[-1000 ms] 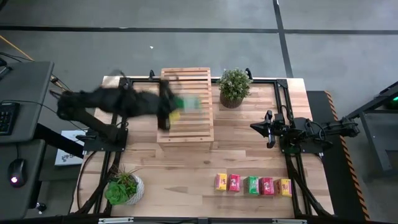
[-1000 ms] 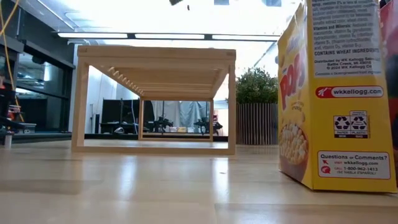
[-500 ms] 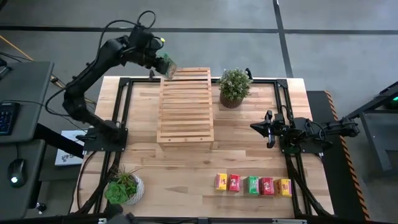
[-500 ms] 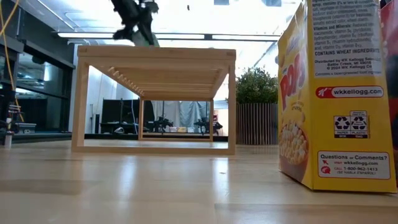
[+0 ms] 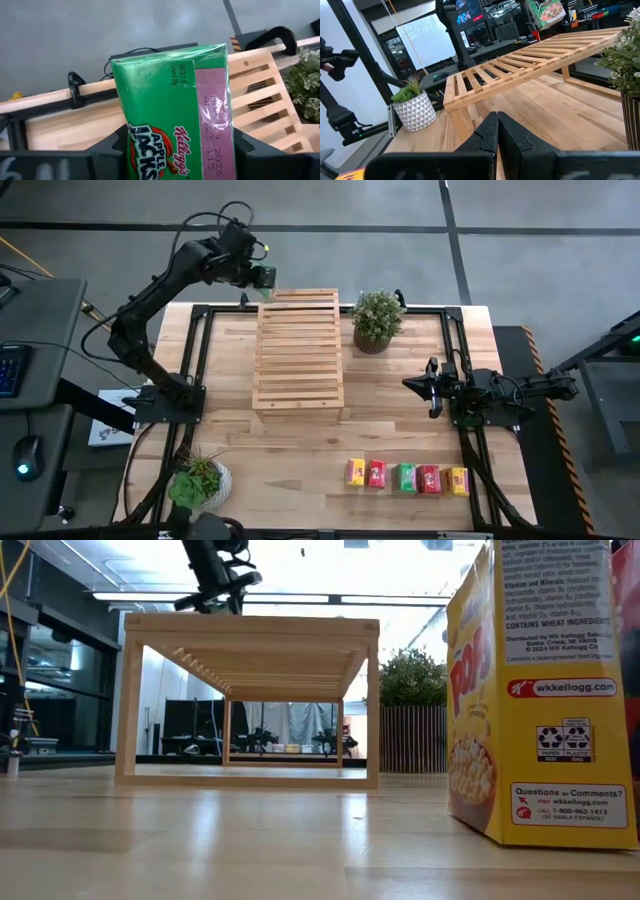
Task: Stack cereal on shelf
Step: Put the left green cereal box on the shelf
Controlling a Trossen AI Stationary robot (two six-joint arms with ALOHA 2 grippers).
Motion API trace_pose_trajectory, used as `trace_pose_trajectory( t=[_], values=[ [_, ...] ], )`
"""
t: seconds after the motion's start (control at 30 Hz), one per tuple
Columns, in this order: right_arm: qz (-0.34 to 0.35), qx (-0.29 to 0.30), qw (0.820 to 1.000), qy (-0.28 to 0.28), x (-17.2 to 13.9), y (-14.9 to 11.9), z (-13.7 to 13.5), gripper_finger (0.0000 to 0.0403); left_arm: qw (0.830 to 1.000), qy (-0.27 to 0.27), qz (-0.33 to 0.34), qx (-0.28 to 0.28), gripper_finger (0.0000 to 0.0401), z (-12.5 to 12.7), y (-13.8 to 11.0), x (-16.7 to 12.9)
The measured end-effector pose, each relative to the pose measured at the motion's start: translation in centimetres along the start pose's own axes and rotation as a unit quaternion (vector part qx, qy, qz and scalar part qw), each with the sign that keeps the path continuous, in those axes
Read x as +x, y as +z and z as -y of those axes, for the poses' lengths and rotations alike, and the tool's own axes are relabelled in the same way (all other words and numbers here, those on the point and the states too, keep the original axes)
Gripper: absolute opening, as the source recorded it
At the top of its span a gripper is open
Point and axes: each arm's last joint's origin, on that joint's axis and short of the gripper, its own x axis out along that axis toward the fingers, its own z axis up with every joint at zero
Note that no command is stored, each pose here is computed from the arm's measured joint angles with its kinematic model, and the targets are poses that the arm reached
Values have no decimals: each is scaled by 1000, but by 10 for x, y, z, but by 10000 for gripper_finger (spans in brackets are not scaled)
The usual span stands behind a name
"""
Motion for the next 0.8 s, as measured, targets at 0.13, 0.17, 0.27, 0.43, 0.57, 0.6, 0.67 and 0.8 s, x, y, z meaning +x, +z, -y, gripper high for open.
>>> trace_pose_trajectory(
  t=[0.13, 0.17, 0.27, 0.43, 0.57, 0.6, 0.67, 0.8],
  values=[
    [0, 0, 1000, 0, 0, 0, 0, 0, 1000, 12, 2, -10, 165, 13, -6, 4],
    [0, 0, 1000, 0, 0, 0, 0, 0, 1000, 16, 1, -17, 165, 15, -7, 6],
    [0, 0, 1000, 0, 0, 0, 0, 0, 999, 21, -7, -32, 165, 21, -10, 12],
    [0, 0, 1000, 0, 0, 0, 0, 0, 999, 40, -11, -31, 165, 30, -15, 23],
    [0, 0, 1000, 0, 0, 0, 0, 0, 997, 71, -21, -18, 165, 31, -20, 25],
    [0, 0, 1000, 0, 0, 0, 0, 0, 997, 78, -19, -16, 165, 31, -21, 25],
    [0, 0, 1000, 0, 0, 0, 0, 0, 996, 89, -10, -12, 165, 32, -22, 24],
    [0, 0, 1000, 0, 0, 0, 0, 0, 995, 102, 3, -9, 165, 30, -20, 22]
  ],
)
